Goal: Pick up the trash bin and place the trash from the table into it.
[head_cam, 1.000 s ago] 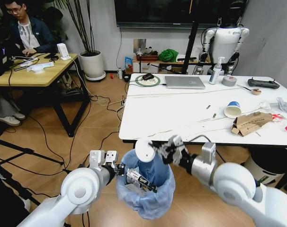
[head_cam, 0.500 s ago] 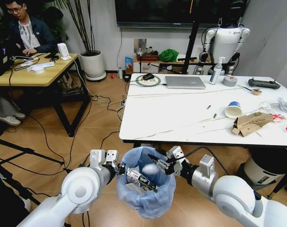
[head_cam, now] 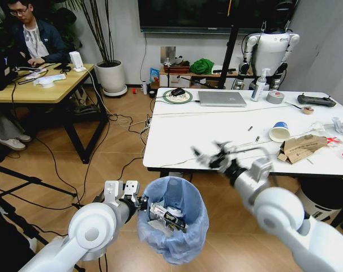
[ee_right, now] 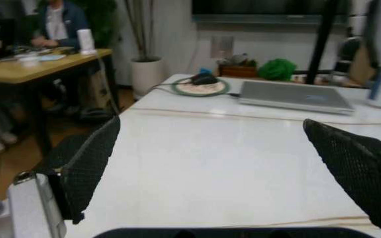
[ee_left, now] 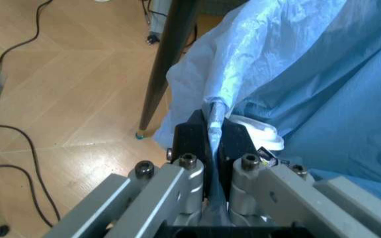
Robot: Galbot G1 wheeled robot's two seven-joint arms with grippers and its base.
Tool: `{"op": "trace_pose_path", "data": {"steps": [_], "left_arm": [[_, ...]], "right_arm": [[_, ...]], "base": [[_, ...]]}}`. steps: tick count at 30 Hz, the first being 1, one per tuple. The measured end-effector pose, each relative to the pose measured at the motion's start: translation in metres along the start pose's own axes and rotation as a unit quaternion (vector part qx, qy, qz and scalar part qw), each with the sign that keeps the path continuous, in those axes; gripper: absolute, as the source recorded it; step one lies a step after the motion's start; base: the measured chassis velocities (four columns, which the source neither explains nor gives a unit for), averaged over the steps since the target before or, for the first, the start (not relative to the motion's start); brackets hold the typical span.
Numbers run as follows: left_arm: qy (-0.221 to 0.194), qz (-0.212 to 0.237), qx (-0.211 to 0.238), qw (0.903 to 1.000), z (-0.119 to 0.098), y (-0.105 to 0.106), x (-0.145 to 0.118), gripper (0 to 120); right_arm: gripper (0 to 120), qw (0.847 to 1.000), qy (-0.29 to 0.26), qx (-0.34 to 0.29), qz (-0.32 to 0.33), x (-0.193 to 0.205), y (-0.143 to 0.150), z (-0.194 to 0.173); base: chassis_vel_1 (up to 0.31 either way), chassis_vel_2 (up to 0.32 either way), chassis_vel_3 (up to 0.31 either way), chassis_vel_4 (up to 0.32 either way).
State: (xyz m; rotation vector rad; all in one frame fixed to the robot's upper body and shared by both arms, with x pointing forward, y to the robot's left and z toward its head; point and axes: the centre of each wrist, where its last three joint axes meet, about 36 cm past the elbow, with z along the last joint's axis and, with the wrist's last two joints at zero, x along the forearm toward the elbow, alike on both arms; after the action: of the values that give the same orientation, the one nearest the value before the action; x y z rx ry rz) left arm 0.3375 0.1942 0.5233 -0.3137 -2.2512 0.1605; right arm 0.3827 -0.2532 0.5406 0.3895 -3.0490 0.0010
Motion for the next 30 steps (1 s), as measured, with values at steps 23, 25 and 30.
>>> {"op": "trace_pose_path", "data": {"steps": [23,25,30], "left_arm": [[0.0,0.005,-0.004,1.0,0.002,-0.002,0.006,0],[0.0,0.005,-0.005,1.0,0.002,-0.002,0.006,0],[-0.001,0.005,-0.007,1.0,0.002,-0.002,0.008,0]], "right_arm": [[100,0.992,-0.006,-0.034,0.123,0.048,-0.03,0.028],[100,0.992,-0.006,-0.035,0.124,0.048,-0.031,0.028],[100,0.991,-0.005,-0.035,0.127,0.049,-0.032,0.029]], "base": [[-0.038,-0.034,0.04,0.036],[-0.098,-0.097,0.088,0.104],[-0.095,-0.086,0.087,0.078]]}}
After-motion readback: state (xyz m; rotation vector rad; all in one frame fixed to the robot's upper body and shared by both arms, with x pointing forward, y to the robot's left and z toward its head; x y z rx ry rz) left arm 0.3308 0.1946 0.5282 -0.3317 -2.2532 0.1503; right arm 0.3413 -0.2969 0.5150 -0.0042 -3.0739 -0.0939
